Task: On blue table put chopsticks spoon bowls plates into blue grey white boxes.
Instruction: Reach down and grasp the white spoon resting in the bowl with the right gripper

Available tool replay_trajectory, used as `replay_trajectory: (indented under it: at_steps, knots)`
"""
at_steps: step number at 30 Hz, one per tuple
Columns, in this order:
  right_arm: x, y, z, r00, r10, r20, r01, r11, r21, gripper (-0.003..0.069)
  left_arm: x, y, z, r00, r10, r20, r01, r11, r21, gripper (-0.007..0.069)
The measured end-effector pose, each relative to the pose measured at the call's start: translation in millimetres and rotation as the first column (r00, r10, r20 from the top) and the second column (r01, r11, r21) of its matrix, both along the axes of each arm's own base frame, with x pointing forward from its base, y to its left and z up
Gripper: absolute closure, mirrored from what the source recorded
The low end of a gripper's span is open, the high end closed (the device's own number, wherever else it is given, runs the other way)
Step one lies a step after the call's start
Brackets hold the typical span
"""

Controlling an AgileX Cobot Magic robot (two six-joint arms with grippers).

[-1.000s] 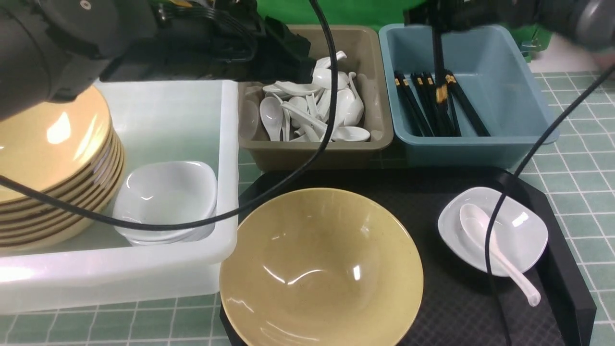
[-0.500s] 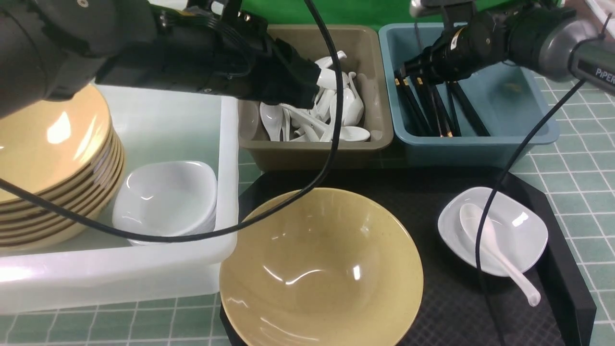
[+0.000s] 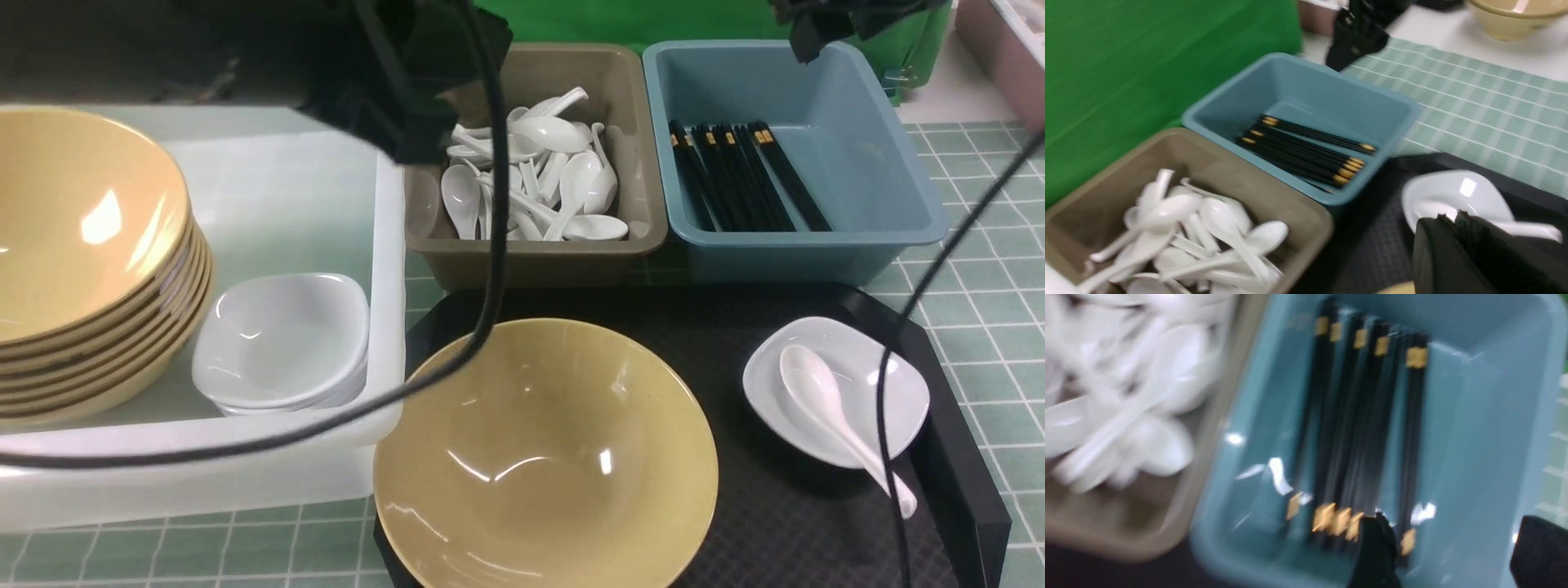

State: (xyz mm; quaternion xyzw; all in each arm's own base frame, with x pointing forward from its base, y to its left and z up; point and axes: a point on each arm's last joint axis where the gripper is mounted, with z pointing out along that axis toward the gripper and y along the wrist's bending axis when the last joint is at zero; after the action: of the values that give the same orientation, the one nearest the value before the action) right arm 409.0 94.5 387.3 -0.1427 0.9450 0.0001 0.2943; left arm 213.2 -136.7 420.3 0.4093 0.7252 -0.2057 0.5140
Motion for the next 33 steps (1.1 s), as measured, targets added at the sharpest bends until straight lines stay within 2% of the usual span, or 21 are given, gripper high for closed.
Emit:
replay_trajectory:
  at_steps: [4, 6, 9, 12, 13, 14, 18, 33]
  knots:
    - [-40, 4, 5, 0.997, 0.058, -0.045, -0.058, 0.998, 0.002, 0.0187, -11, 0, -3, 0.996, -0.063, -0.055, 0.066, 0.997, 0.051, 0.0624]
    - [-73, 3, -5, 0.990, 0.090, -0.108, -0.092, 0.996, -0.010, 0.0187, -16, 0, -10, 0.987, -0.115, -0.115, 0.125, 0.988, 0.090, 0.0624]
    - [-107, -5, -33, 0.970, 0.097, -0.221, -0.107, 0.994, -0.033, 0.0187, -20, 0, -20, 0.977, -0.146, -0.158, 0.166, 0.979, 0.120, 0.0624]
    - [-127, -11, -72, 0.948, 0.087, -0.305, -0.107, 0.993, -0.052, 0.0187, -19, 0, -30, 0.972, -0.146, -0.184, 0.172, 0.976, 0.132, 0.0624]
    - [-128, -11, -74, 0.947, 0.086, -0.309, -0.108, 0.993, -0.053, 0.0187, -19, 0, -30, 0.972, -0.146, -0.185, 0.172, 0.976, 0.133, 0.0624]
    - [-134, -13, -98, 0.938, 0.073, -0.338, -0.097, 0.994, -0.056, 0.0187, -19, -1, -34, 0.970, -0.146, -0.197, 0.175, 0.975, 0.138, 0.0624]
    - [-134, -13, -137, 0.938, 0.050, -0.344, -0.071, 0.996, -0.049, 0.0187, -16, -2, -40, 0.969, -0.145, -0.198, 0.175, 0.974, 0.144, 0.0624]
    - [-101, -3, -204, 0.925, 0.041, -0.379, -0.066, 0.996, -0.053, 0.0186, -9, -6, -46, 0.963, -0.146, -0.226, 0.178, 0.976, 0.127, 0.0624]
